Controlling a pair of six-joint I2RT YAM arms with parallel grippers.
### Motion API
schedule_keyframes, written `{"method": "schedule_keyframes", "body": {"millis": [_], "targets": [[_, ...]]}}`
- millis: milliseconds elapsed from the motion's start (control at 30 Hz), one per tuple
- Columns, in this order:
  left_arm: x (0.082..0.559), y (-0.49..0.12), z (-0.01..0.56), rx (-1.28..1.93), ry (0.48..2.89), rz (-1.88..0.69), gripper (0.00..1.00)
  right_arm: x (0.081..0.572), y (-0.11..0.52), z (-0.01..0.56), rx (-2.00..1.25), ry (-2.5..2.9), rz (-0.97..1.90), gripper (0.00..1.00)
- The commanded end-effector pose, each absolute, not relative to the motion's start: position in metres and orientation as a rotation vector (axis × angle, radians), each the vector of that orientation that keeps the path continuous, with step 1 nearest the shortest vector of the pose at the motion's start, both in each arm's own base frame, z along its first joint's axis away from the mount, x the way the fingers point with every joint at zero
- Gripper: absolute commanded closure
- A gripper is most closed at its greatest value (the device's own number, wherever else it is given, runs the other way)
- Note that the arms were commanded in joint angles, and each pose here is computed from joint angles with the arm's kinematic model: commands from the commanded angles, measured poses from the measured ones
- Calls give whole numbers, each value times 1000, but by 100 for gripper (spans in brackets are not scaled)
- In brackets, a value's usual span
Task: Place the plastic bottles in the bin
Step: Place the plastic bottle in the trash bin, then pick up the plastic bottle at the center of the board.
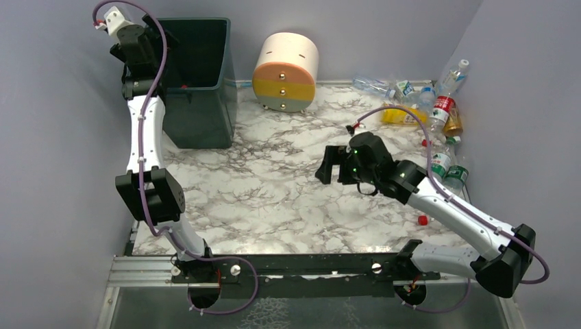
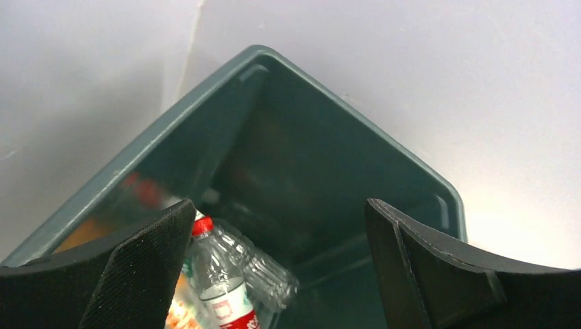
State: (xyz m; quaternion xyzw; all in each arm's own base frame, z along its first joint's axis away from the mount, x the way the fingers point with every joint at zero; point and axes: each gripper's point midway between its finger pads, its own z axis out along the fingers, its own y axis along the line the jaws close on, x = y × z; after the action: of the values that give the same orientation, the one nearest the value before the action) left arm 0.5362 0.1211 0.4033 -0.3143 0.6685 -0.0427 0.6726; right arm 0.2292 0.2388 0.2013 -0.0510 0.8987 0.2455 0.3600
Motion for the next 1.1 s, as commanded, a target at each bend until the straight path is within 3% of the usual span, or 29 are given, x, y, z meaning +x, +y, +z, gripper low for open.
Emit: {"method": "schedule_keyframes", "body": {"millis": [0,167,433,800,1067], "targets": [[526,98,447,-575,1482,-208,1,260,210,206,19,2318,537,1],[517,68,466,-468,1511,-336,1,306,159,199,213,2309,458,1],[461,-4,474,-266,1574,-609,1,391,85,201,574,2221,379,1],[375,-106,365,-136,1789,-795,1,506,24,167,716,2154,180,1],[324,-123,268,-103,1980,-798,1,565,-1,160,666,2014,200,0]]}}
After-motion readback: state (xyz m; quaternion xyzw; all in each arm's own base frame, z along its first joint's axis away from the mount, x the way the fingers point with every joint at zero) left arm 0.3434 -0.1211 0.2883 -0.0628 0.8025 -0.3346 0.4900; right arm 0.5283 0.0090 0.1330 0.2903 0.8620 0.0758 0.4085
